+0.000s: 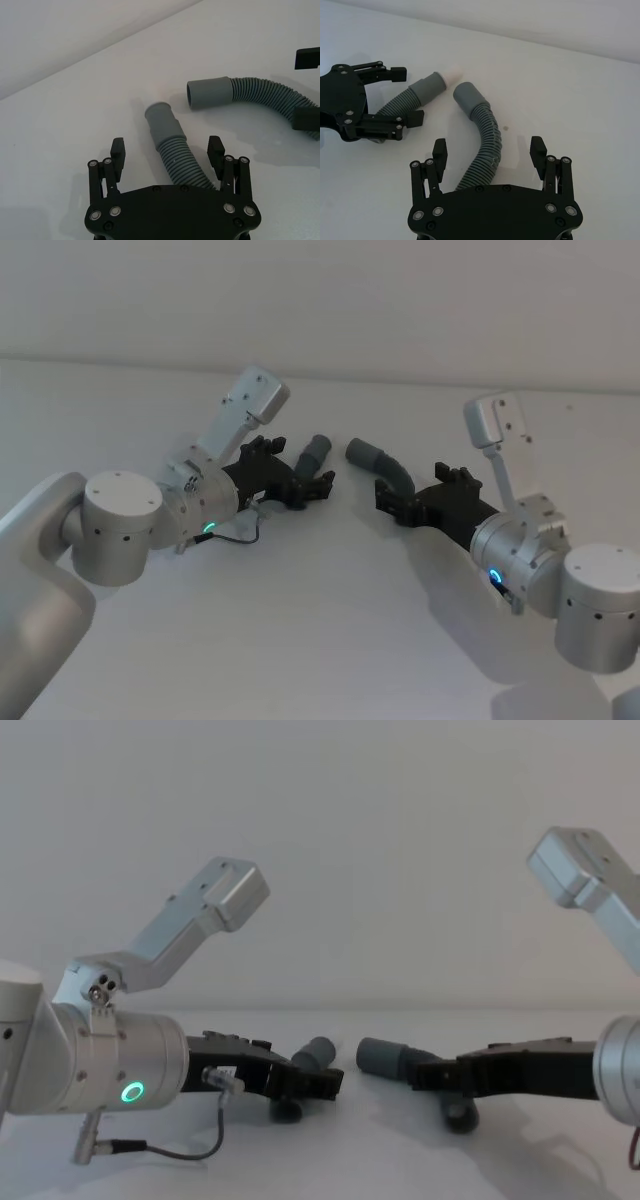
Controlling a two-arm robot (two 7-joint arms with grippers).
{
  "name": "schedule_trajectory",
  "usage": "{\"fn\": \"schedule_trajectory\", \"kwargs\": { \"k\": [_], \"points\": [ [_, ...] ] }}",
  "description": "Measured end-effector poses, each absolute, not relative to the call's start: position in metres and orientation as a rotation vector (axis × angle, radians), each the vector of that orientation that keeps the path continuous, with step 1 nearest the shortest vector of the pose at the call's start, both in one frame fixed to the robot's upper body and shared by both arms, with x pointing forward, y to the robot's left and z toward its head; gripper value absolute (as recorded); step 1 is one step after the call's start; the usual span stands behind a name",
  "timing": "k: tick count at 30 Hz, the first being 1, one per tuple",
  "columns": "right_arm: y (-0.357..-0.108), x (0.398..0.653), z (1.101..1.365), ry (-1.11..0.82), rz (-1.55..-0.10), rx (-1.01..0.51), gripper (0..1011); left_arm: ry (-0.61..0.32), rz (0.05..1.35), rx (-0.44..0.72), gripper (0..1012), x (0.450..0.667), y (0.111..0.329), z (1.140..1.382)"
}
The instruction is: Use both hands to pick up one end of the pipe from the table, align the ends, and insert them.
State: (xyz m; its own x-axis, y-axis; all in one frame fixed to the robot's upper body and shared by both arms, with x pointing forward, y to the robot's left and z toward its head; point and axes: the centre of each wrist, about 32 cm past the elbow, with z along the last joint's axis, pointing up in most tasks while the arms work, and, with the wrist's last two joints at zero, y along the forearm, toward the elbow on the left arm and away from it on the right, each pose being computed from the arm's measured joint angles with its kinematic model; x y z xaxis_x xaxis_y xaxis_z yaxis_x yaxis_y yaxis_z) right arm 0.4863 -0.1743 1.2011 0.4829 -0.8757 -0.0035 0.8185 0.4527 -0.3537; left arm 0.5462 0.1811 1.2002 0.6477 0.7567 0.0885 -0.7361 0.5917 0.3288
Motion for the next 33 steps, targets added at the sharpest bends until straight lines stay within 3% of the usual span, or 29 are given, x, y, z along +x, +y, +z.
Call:
{"fn": "schedule_trajectory", "kwargs": {
  "k": [33],
  "points": [
    [-0.162, 0.492, 1.203, 0.182, -1.027, -0.365, 1010, 0.197, 0.947, 0.328, 1001, 0.545, 0.177, 1.229]
  ]
}}
